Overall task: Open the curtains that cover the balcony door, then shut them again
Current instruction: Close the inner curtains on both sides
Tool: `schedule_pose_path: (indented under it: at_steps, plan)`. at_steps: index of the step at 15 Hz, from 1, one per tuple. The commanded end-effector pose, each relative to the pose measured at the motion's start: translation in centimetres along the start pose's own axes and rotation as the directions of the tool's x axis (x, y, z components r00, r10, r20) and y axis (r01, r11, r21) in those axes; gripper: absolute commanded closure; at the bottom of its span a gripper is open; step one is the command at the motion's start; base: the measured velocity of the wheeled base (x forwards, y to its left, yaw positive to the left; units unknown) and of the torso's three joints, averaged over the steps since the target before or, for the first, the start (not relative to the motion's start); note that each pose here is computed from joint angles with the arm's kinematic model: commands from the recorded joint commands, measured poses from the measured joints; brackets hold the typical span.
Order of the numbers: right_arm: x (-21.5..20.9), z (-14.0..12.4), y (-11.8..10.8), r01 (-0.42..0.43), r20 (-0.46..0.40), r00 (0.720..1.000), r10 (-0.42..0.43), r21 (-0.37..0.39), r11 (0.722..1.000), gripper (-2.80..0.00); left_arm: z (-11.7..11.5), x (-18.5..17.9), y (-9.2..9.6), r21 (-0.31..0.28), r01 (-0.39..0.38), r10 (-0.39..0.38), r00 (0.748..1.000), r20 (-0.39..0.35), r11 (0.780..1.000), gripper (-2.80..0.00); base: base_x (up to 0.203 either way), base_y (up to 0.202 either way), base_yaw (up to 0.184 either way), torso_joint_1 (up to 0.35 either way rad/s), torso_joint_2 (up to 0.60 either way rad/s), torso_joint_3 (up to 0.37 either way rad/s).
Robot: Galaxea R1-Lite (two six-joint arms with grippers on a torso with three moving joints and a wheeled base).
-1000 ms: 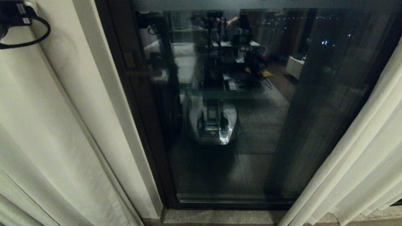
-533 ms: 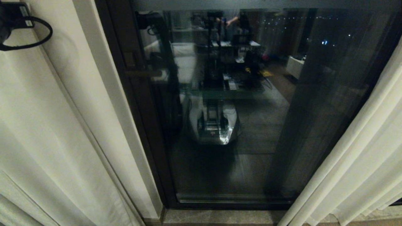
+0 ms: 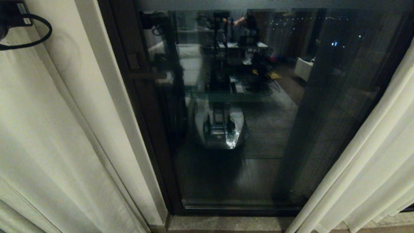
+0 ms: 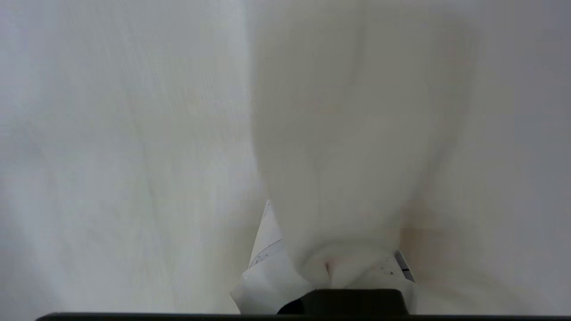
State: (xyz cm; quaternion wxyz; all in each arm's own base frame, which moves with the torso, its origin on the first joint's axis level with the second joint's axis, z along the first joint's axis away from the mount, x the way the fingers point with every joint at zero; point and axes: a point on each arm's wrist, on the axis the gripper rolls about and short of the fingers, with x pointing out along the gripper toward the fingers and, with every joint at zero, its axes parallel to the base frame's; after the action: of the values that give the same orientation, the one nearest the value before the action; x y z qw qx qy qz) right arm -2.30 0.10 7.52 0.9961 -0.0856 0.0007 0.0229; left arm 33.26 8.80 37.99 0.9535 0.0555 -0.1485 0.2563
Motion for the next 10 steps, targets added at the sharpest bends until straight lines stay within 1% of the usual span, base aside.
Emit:
schedule_pose_path:
  at_steps: [1, 5, 10]
  plan:
    - [0.0, 0.0, 0.0, -0.001, -0.002, 1.0, 0.001, -0.002, 1.0, 0.0, 1.0, -0.7, -0.1, -0.009, 0.007, -0.006, 1.0, 0.021, 1.0, 0.0, 0.0, 0.0, 0.0, 0.0, 0.0, 0.0]
    - [0.0, 0.0, 0.0, -0.001, -0.002, 1.0, 0.001, -0.002, 1.0, 0.0, 1.8, -2.4, -0.4, -0.017, 0.038, -0.037, 0.999, 0.019, 0.999, 0.0, 0.0, 0.0, 0.0, 0.0, 0.0, 0.0]
    - [0.0, 0.0, 0.0, -0.001, -0.002, 1.0, 0.001, -0.002, 1.0, 0.0, 3.2, -5.2, -1.7, -0.041, 0.11, -0.109, 0.994, 0.026, 0.993, 0.0, 0.0, 0.0, 0.0, 0.0, 0.0, 0.0]
